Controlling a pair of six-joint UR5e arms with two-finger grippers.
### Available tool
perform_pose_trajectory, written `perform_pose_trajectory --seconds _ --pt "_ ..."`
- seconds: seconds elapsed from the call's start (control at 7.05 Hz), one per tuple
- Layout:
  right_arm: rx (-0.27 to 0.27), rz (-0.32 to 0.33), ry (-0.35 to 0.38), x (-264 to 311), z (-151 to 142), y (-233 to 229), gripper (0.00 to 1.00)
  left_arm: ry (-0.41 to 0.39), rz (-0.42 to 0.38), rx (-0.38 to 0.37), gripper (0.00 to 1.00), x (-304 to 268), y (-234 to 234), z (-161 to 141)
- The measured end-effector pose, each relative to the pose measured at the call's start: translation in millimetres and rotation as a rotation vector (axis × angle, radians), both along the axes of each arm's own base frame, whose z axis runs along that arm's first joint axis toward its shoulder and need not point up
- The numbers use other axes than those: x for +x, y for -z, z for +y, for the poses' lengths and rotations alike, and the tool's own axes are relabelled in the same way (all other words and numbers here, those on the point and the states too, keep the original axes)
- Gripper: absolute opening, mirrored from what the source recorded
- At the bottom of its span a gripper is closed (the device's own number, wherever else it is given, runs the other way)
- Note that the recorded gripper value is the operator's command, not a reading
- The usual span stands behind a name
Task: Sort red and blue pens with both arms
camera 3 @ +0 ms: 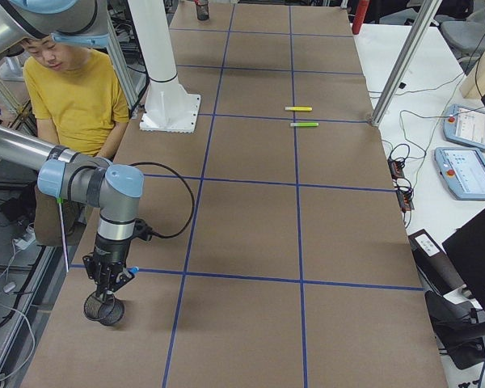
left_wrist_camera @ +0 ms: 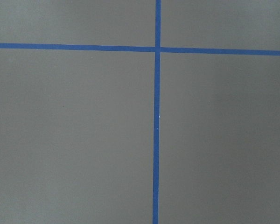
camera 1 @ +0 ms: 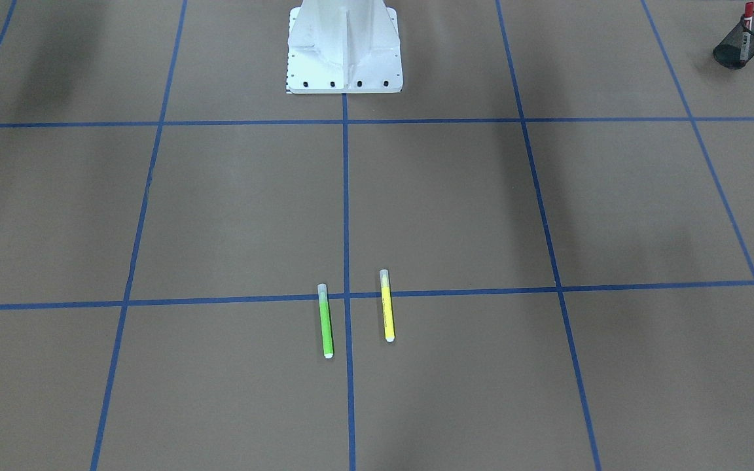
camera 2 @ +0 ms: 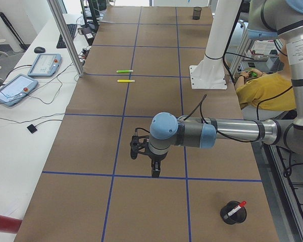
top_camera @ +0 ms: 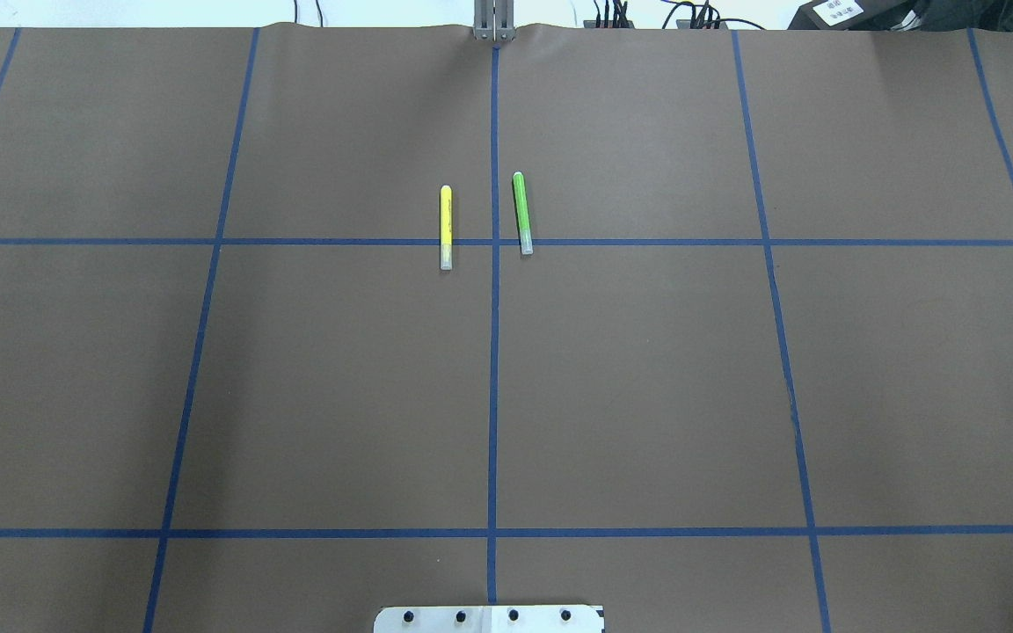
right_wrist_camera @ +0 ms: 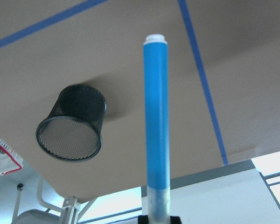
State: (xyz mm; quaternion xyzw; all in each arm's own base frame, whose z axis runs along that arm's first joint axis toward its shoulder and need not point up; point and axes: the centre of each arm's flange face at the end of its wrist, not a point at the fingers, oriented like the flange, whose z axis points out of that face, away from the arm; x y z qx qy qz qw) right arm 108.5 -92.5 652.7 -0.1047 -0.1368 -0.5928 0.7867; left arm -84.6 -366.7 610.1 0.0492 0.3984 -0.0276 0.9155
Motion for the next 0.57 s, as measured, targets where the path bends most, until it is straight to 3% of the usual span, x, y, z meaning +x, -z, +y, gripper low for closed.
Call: perform_pose_trajectory --seconds 0.28,0.57 --pt "-0.191 0.054 -0.056 13 38 -12 0.00 -0.002 -0.001 0.009 0.99 0 0 0" --pt "-0.304 0.092 -0.180 16 53 -19 0.00 -0.005 -0.002 0.015 0.99 0 -1 -1"
